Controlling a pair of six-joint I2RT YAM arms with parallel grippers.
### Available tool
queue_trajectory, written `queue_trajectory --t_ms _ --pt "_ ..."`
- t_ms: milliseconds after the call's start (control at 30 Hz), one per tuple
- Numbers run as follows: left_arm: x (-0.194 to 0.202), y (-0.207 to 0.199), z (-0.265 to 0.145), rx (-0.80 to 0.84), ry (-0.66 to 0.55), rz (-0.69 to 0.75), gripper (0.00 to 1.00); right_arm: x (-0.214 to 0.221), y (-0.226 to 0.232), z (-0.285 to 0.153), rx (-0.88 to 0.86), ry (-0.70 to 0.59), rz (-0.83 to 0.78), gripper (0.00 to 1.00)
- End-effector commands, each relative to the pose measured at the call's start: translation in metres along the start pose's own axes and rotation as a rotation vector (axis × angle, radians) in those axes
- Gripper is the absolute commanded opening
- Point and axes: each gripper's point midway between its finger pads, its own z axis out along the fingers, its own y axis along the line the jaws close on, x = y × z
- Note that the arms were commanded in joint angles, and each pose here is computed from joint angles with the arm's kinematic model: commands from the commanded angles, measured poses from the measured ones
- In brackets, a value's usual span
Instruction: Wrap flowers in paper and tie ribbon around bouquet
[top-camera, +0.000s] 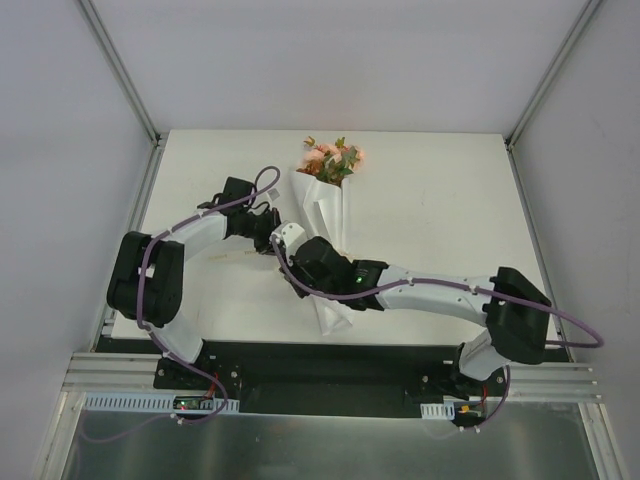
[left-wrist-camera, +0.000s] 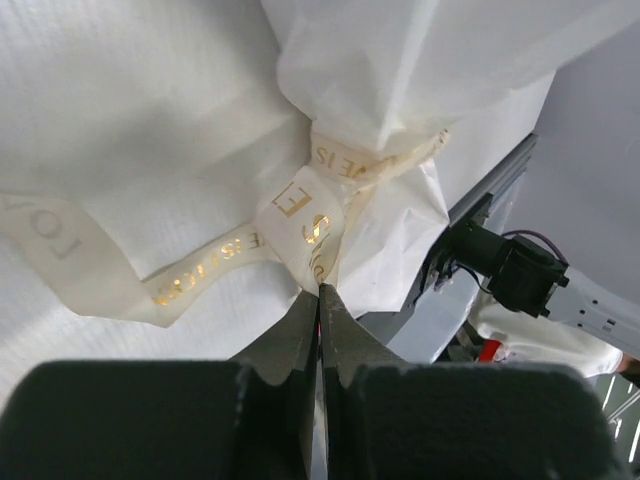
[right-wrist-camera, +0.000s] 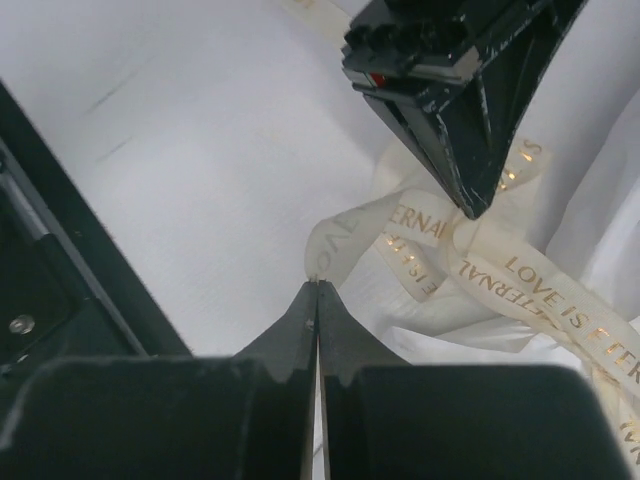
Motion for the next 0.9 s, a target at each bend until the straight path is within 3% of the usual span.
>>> queue_trajectory --t_ms 0,233,467,700,867 --pt "0.007 -0.041 -0.012 0.103 -0.028 0.066 0.0 -0.018 0.012 -0.035 -0.087 -0.025 0.049 0.01" --pt "0.004 -0.07 -0.022 0.118 -0.118 0.113 0.0 0.028 -0.044 -0.094 0.168 0.072 0.142 0.0" --pt "0.0 -0.104 -0.018 0.185 -0.106 0.151 0.0 0.107 -0.089 -0.16 0.419 0.297 0.315 0.0" --pt "-0.011 -0.105 -0.013 0.162 -0.16 0.138 0.0 0.177 -0.109 -0.207 0.652 0.574 0.559 0.0" --pt "-0.012 -0.101 -0.008 0.16 -0.144 0.124 0.0 0.189 -0.127 -0.224 0.782 0.541 0.693 0.0"
